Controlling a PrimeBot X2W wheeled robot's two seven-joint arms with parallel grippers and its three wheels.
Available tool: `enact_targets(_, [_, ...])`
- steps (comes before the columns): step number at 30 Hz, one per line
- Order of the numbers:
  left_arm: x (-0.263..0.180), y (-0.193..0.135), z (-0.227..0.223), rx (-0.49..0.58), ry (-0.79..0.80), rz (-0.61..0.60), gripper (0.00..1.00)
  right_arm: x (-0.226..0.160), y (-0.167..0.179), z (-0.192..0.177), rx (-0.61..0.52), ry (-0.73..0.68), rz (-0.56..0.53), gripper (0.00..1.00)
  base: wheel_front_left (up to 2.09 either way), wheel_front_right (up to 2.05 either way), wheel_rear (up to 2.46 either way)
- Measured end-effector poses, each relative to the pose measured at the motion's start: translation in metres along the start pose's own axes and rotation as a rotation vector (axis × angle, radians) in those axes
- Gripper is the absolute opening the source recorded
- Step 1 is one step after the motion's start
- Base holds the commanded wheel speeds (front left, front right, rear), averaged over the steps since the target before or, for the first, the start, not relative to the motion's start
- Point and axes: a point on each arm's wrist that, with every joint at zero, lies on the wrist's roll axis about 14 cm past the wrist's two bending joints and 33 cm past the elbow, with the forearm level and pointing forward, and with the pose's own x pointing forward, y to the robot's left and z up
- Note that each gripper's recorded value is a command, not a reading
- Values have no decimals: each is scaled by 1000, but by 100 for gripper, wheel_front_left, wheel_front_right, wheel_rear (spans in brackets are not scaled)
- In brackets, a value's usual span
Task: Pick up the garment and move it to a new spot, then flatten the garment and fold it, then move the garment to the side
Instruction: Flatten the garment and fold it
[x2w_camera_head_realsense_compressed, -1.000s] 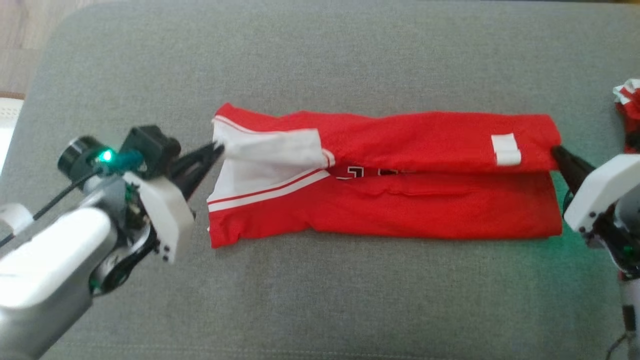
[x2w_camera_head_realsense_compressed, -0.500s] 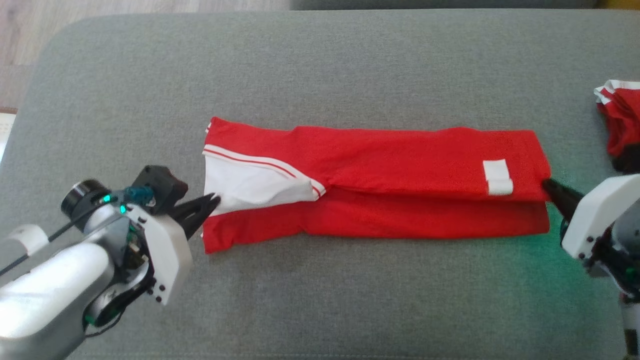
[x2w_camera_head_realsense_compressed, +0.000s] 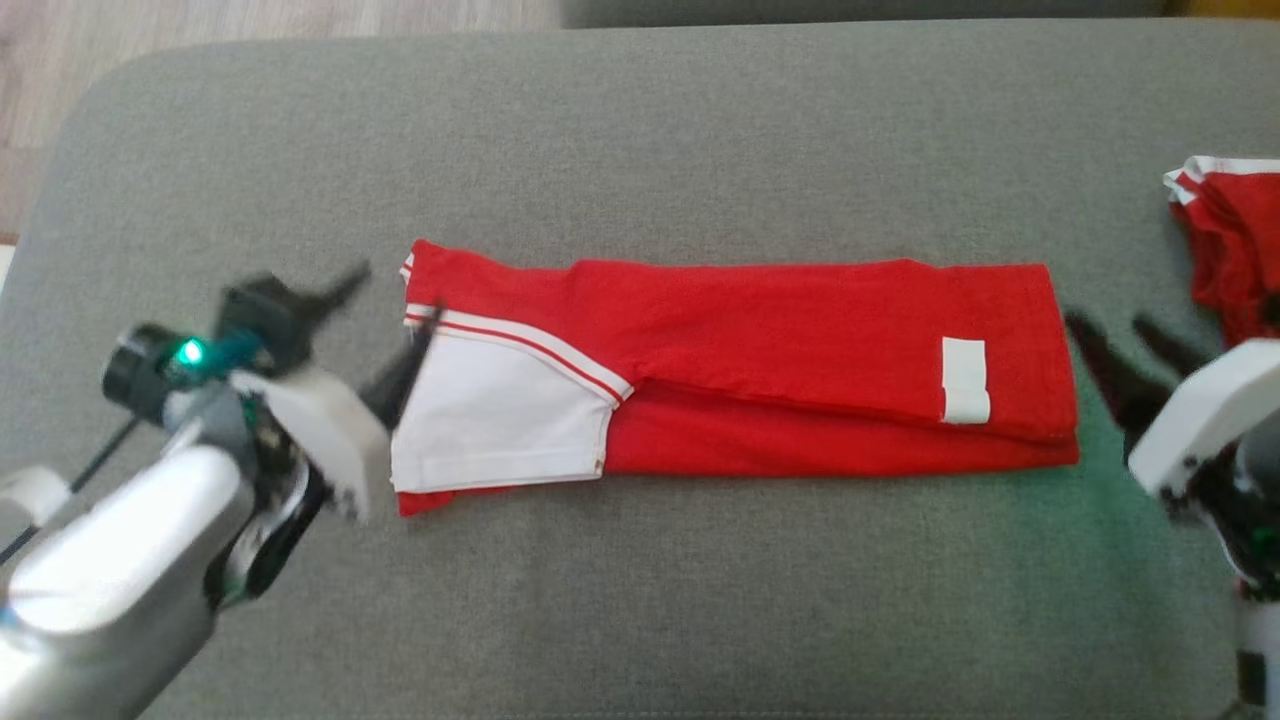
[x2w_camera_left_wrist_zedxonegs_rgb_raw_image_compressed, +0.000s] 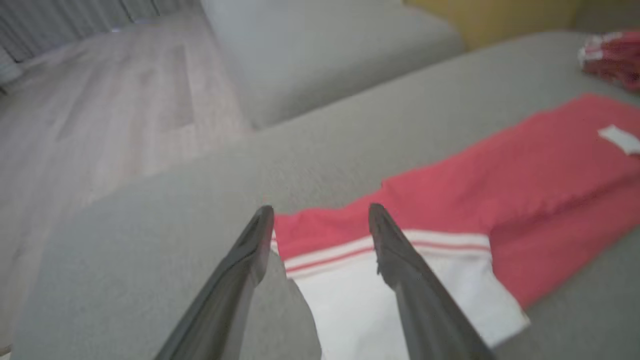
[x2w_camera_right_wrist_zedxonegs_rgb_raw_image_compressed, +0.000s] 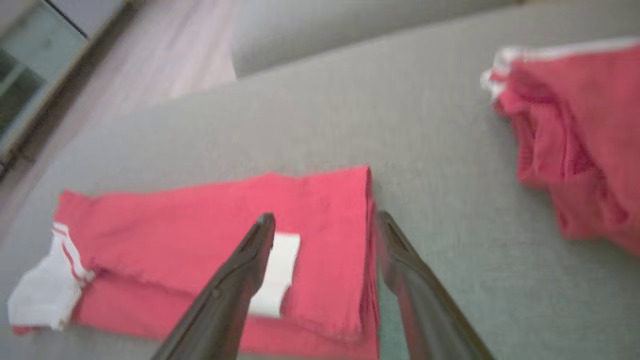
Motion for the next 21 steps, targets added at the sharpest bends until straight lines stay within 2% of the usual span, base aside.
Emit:
enact_targets(4, [6,18,58,-117,-275,138,100,-7,16,51,-13,-248,22,100,0,0,0])
enact_targets(6, [6,26,80,-196,-370,198,100,-14,25,75,-7,-380,36,100,0,0,0])
enact_targets(9, [5,30,98,-298,-455,254,100,-21,38,90,-20,-517,45,100,0,0,0])
enact_targets(13, [-3,23,112,-342,-557,295,100,-23,48,92,-5,-629,50,100,0,0,0])
enact_targets(21, [-10,-12,62,-400,-490,311,100,-13,44,49,-10,-637,12,100,0,0,0])
